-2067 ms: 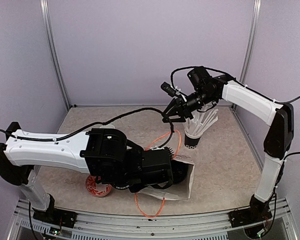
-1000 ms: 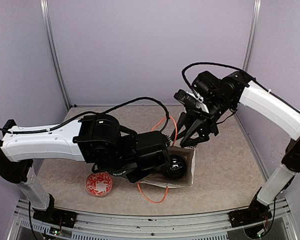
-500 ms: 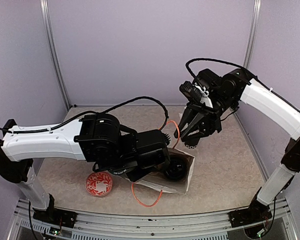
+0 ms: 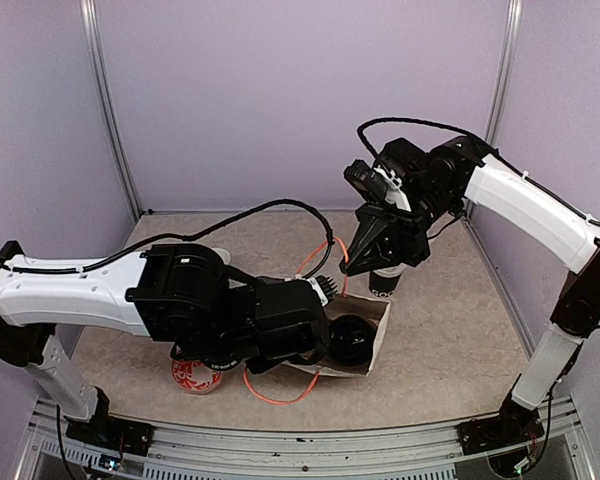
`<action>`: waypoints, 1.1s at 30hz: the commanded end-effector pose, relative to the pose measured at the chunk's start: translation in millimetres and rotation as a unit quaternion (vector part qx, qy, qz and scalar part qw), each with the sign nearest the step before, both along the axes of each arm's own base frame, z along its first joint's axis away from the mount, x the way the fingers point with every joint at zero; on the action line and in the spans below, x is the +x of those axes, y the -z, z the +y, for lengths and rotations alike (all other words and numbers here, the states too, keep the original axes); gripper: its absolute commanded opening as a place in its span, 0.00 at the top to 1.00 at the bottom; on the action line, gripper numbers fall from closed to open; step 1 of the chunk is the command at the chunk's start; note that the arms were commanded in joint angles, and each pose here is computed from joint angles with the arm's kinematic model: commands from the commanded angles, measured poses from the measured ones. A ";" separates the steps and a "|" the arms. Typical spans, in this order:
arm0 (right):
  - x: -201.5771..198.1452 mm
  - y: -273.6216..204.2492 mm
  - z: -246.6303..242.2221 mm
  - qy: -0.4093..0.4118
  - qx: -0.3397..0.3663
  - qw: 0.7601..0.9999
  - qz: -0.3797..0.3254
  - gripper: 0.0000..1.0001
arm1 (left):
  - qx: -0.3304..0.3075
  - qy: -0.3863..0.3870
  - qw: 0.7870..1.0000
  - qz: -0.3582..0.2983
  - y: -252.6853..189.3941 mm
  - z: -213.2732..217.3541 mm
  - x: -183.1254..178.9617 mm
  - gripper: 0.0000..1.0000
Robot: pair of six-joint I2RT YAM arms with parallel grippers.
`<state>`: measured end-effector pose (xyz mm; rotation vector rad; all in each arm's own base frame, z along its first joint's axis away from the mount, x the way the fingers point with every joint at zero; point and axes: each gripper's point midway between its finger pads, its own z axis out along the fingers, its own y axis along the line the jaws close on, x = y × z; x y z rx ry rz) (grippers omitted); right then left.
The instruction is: Pack the takeout coffee
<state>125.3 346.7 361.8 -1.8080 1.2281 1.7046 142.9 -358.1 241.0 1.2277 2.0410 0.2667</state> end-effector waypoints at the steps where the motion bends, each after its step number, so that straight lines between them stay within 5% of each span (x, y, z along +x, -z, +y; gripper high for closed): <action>1: -3.9 -9.3 -0.5 -0.004 0.009 1.000 -0.011 1.00 | -0.038 0.038 0.998 -0.038 -29.2 8.1 -10.2 0.36; 8: -2.2 -6.1 0.0 0.001 0.001 1.000 -0.020 1.00 | -0.037 0.117 0.990 -0.076 -37.5 3.9 -23.9 0.39; 25: 0.4 -4.5 -2.0 0.011 -0.010 0.999 -0.042 1.00 | 0.100 0.232 0.962 -0.105 -12.8 -4.0 -40.3 0.40; 29: 4.2 -1.7 -7.8 0.027 -0.024 0.997 -0.061 0.75 | 0.137 0.242 0.955 -0.102 -0.9 -3.5 -41.5 0.42; 33: 28.2 3.8 -25.7 0.073 -0.035 0.994 -0.076 0.66 | 0.155 0.253 0.950 -0.098 5.9 -6.0 -45.6 0.43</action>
